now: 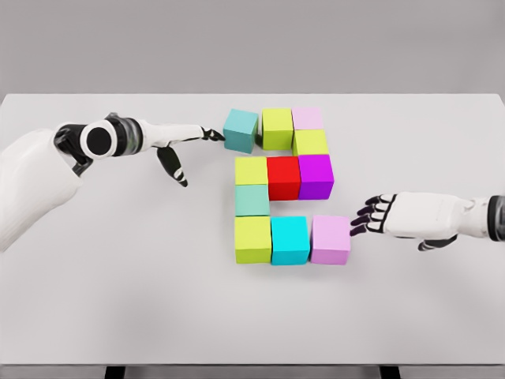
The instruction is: Assemble the squares on the desktop into the number 2
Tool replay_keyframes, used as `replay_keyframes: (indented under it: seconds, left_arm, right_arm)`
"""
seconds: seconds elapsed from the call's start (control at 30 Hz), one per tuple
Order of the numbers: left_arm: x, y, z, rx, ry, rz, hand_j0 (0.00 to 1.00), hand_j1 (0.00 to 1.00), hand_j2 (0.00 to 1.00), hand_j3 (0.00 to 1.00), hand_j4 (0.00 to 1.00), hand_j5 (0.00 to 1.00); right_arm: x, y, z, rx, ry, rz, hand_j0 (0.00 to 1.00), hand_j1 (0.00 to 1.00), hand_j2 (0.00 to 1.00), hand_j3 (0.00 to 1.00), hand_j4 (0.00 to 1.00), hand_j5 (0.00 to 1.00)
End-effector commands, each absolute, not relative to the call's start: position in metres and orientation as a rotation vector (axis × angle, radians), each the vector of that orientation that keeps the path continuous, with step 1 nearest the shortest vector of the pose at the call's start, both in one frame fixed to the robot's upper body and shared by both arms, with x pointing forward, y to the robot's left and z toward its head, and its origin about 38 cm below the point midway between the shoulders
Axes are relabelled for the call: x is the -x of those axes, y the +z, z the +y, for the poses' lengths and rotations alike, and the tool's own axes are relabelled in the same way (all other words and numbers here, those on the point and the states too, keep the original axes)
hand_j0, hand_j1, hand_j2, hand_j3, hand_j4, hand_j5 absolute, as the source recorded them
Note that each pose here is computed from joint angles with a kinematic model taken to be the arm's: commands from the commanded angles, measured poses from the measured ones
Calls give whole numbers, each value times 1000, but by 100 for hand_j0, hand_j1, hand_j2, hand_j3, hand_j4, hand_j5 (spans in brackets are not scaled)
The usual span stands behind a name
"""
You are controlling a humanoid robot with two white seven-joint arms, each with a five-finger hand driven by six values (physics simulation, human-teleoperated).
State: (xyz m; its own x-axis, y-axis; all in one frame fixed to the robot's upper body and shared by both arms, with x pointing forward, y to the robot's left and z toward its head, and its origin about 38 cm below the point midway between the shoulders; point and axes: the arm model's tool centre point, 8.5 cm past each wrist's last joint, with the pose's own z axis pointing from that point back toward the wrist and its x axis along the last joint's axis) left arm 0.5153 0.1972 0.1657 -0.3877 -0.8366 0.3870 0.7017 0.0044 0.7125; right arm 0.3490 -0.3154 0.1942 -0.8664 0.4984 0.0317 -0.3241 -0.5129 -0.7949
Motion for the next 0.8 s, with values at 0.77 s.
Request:
replay_keyframes:
  seconds: [0.77]
  left_arm:
    - [-503,170,167,-130,-1753,-1122,100,100,100,100,100,100]
  right_arm:
    - [-381,206,-354,362,2199,-1182,100,100,100,100,100,100]
